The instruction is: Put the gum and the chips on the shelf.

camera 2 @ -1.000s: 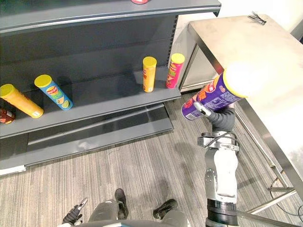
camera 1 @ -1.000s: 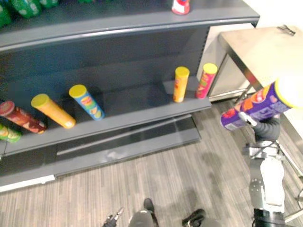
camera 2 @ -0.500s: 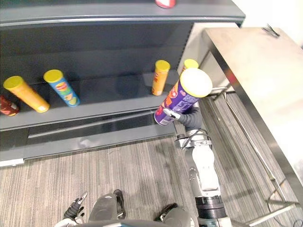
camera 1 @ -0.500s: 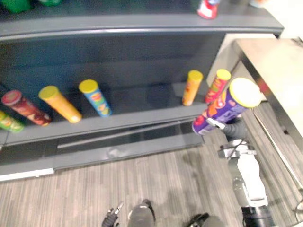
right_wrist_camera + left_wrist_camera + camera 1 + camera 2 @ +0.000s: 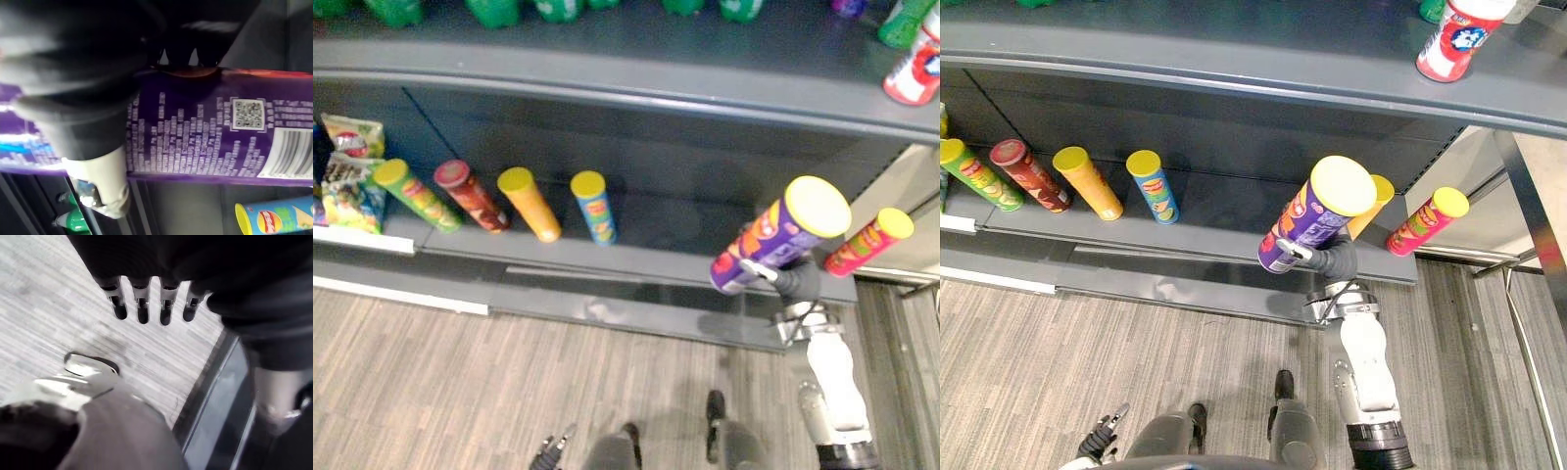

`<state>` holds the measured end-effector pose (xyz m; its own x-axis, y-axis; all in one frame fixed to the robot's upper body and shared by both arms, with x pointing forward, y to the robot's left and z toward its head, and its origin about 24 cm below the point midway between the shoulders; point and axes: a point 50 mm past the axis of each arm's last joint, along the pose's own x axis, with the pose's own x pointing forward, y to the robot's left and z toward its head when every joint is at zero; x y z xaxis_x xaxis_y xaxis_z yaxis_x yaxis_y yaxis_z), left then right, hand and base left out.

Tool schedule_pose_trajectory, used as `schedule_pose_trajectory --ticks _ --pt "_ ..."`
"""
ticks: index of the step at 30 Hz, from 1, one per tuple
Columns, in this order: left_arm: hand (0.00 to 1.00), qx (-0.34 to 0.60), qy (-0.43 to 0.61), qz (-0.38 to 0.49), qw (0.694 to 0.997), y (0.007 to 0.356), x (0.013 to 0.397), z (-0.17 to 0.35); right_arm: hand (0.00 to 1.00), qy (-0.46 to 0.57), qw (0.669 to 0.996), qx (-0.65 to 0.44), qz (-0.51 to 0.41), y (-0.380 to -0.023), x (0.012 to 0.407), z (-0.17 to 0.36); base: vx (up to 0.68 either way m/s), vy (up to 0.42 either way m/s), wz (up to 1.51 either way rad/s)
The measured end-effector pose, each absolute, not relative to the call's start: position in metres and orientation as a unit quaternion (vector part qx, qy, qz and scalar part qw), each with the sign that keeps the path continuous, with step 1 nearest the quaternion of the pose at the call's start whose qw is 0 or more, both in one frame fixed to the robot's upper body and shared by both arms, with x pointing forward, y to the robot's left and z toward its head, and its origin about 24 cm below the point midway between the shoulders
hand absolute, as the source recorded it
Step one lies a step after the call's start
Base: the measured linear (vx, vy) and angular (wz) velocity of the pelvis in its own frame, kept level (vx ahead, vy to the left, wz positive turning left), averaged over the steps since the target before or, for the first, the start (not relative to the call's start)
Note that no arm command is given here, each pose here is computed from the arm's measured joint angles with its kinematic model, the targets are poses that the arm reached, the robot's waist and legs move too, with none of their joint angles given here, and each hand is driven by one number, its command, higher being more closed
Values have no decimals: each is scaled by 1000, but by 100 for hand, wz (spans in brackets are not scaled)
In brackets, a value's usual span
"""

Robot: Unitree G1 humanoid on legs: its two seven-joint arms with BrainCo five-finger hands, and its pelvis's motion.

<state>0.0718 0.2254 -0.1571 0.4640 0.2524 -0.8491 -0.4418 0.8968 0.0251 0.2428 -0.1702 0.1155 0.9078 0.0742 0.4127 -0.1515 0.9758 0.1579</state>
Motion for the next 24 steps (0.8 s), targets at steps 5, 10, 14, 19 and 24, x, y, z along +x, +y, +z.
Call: schedule_pose_trajectory --ticks 5,10,14,19,24 --pt "0 -98 478 203 849 225 71 -157 100 -193 973 125 30 -180 231 105 68 -96 50" --pt "0 -106 481 211 844 222 68 -159 100 -165 975 146 14 -177 222 90 -53 -22 41" --pt "0 -93 500 214 834 222 61 -161 100 -134 977 162 42 -159 214 78 -80 30 -9" --pt "0 -76 503 214 834 223 63 -161 100 -119 974 174 84 -139 211 74 -4 35 -10" --pt "0 -58 483 199 851 220 84 -158 100 -89 972 181 118 -118 217 63 22 6 10"
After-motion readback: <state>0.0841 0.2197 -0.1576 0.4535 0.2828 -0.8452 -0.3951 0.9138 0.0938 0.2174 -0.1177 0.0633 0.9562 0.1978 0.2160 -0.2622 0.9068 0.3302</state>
